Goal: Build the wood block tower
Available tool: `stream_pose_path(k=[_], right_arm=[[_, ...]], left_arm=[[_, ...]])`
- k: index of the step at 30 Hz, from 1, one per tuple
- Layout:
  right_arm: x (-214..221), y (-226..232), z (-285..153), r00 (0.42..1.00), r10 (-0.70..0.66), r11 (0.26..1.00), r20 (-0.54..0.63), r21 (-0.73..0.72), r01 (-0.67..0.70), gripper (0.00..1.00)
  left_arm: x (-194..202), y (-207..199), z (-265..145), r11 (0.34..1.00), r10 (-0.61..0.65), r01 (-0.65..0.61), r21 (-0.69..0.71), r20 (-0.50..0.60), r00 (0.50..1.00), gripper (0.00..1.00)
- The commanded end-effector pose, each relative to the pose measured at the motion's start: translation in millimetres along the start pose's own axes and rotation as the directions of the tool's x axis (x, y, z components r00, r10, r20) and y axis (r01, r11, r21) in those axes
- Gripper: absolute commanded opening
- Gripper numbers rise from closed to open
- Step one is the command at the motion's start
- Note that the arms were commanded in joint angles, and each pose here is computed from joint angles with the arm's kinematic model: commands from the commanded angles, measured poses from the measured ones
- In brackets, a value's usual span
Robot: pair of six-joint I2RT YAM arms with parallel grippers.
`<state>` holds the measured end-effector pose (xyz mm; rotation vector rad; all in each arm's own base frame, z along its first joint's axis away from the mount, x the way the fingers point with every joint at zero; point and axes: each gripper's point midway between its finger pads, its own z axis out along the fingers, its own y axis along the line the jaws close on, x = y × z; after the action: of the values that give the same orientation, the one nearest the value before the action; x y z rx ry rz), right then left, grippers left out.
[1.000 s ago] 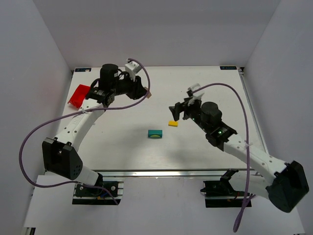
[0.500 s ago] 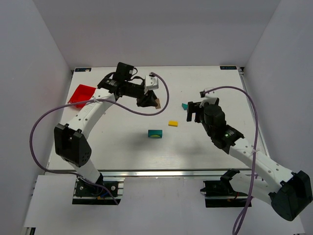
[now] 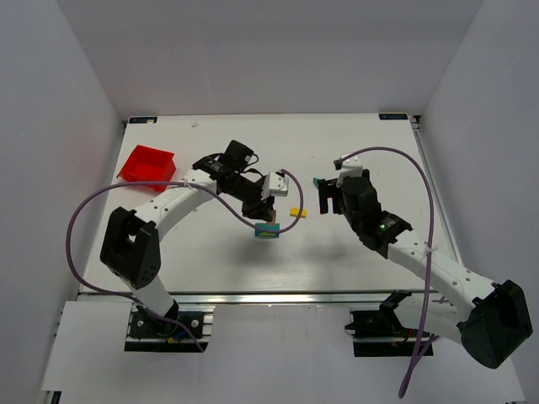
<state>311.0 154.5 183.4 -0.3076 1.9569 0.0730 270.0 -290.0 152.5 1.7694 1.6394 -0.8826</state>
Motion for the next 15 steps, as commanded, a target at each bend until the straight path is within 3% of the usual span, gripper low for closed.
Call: stream_pose_path(k=[1, 15], right_arm=[[-24.1, -0.5, -1.8, 0.999, 0.009, 1.000, 0.053, -0.002, -0.009, 0.89], [-15.7, 5.2, 3.5, 1.000, -0.015, 1.000, 0.024, -0.023, 0.015, 0.89]], left_arm=[[-17.5, 10.9, -7.8, 0.991, 0.099, -0.096, -0.091, 0.029, 0.995, 0.00], [7.8, 12.7, 9.3, 0.989, 0.112, -0.112, -0.100, -0.003, 0.994, 0.00]])
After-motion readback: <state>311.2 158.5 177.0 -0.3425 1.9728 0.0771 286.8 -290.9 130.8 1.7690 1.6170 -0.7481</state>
